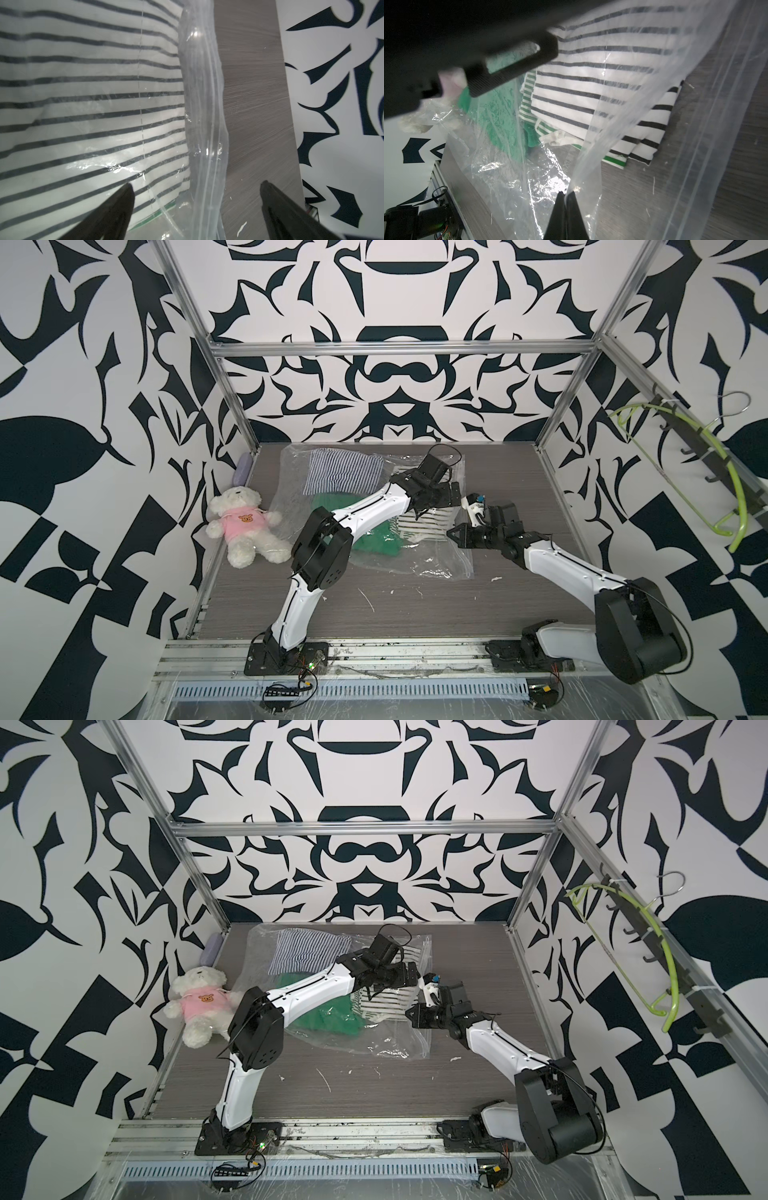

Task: Take the tank top out of the vacuum bag
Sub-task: Open the vacuum bag at the center of the board.

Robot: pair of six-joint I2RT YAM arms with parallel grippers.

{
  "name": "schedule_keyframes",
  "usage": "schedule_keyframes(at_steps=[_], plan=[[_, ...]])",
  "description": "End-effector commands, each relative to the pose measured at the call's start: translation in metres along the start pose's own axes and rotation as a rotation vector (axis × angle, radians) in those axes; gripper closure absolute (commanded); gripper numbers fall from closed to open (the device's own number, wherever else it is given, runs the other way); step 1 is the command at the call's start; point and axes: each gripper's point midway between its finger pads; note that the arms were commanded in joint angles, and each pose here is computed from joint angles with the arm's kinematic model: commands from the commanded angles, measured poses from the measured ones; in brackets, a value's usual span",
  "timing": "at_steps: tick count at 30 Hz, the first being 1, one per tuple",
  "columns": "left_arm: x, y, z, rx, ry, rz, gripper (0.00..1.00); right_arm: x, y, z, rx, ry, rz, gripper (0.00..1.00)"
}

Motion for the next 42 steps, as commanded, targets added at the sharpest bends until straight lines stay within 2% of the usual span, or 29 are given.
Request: schedule_keyframes(at_steps=[1,5,9,13,19,22,23,25,26,27,29,30,31,32,35,39,42], plan=[[0.021,0.001,0.012,-0.029,0.082,-0.015,0.00,-0.004,0.023,0.006,-0.100,-0.034,-0.089,1.00],[0.034,0.014,0.030,-0.078,0.153,-0.024,0.00,-0.009,0.029,0.004,-0.131,-0.081,-0.106,1.00],[0.053,0.010,0.046,-0.040,0.269,-0.067,0.00,-0.011,0.034,0.000,-0.140,-0.120,-0.133,1.00],[0.062,0.006,0.053,-0.002,0.331,-0.121,0.00,-0.013,0.034,-0.005,-0.133,-0.170,-0.138,1.00],[0.031,0.024,0.040,0.008,0.214,-0.208,0.10,-0.011,0.029,-0.006,-0.113,-0.216,-0.080,1.00],[0.023,0.032,0.034,-0.009,0.213,-0.224,0.16,-0.008,0.022,-0.004,-0.091,-0.222,-0.035,1.00],[0.021,0.032,0.032,-0.006,0.205,-0.225,0.19,-0.005,0.016,-0.003,-0.063,-0.217,-0.009,0.92],[0.018,0.031,0.029,0.004,0.189,-0.219,0.19,-0.004,0.010,-0.002,-0.034,-0.222,0.025,0.69],[0.017,0.029,0.028,0.012,0.185,-0.216,0.19,-0.004,0.009,-0.002,-0.027,-0.225,0.034,0.63],[0.018,0.029,0.028,0.013,0.191,-0.213,0.19,-0.005,0.009,-0.002,-0.026,-0.228,0.036,0.64],[0.021,0.026,0.028,0.025,0.210,-0.214,0.16,-0.005,0.012,-0.002,-0.046,-0.220,0.022,0.96],[0.023,0.025,0.030,0.027,0.222,-0.214,0.16,-0.004,0.015,-0.001,-0.060,-0.210,0.011,1.00],[0.023,0.024,0.032,0.027,0.228,-0.215,0.16,-0.002,0.016,0.000,-0.070,-0.199,0.006,1.00],[0.025,0.022,0.033,0.031,0.238,-0.210,0.10,-0.001,0.018,0.001,-0.080,-0.192,-0.001,1.00],[0.030,0.013,0.033,0.043,0.248,-0.189,0.00,0.001,0.020,0.002,-0.098,-0.185,-0.008,1.00],[0.028,-0.002,0.027,0.086,0.201,-0.175,0.00,0.002,0.022,0.002,-0.107,-0.184,-0.015,1.00],[0.037,0.003,0.034,0.024,0.228,-0.148,0.04,-0.001,0.022,0.002,-0.110,-0.196,-0.019,1.00]])
Point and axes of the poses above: each gripper's point midway between its finger pads, its own z axis out along the fingers, its own y axis along the line the jaws close on, x = y × z, and after that the axes turned 15 degrees about -z, right-handed
